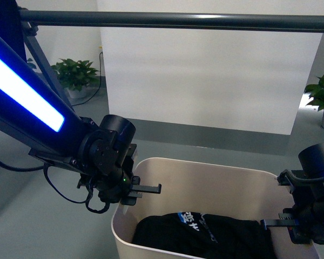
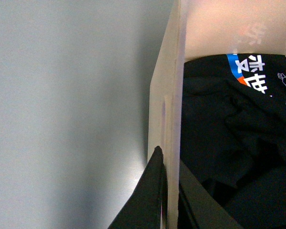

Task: Move hamper under clothes hanger

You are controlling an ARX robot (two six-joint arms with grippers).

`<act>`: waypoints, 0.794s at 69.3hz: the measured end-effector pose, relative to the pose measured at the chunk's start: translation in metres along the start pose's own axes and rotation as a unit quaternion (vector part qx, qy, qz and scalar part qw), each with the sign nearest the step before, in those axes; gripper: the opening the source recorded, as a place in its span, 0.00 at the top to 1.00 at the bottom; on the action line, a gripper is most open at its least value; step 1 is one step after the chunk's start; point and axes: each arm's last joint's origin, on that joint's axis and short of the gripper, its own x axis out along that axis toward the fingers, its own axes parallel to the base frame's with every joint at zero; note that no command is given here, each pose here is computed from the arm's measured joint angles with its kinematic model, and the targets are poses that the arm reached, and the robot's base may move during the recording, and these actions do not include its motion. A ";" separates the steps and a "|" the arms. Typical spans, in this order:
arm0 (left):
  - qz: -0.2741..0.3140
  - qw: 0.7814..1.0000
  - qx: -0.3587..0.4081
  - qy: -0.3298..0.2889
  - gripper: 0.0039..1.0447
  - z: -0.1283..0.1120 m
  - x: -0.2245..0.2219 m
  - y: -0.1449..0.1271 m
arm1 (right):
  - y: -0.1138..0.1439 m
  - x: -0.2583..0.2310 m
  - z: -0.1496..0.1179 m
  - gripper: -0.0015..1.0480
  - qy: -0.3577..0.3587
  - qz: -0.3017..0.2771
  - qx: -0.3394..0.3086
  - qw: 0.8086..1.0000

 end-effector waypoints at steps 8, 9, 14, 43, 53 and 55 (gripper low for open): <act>0.002 1.000 -0.001 0.000 0.96 0.000 0.000 0.001 | 0.000 0.000 0.000 0.98 0.000 0.001 0.000 1.000; 0.002 1.000 -0.001 0.000 0.96 0.000 0.000 0.001 | 0.000 0.000 0.000 0.98 0.000 0.001 0.000 1.000; 0.001 1.000 0.000 0.000 0.96 0.000 0.000 0.001 | 0.000 0.000 0.000 0.98 0.000 0.000 0.000 1.000; 0.075 0.995 -0.021 0.059 0.96 0.004 -0.007 -0.005 | 0.002 0.000 -0.001 0.98 0.006 0.068 0.007 0.998; 0.075 0.995 -0.025 0.059 0.96 0.008 -0.009 -0.007 | 0.001 0.002 -0.004 0.98 0.015 0.079 0.012 0.997; 0.074 0.995 -0.025 0.059 0.96 0.008 -0.009 -0.007 | 0.001 0.003 -0.004 0.98 0.016 0.079 0.012 0.997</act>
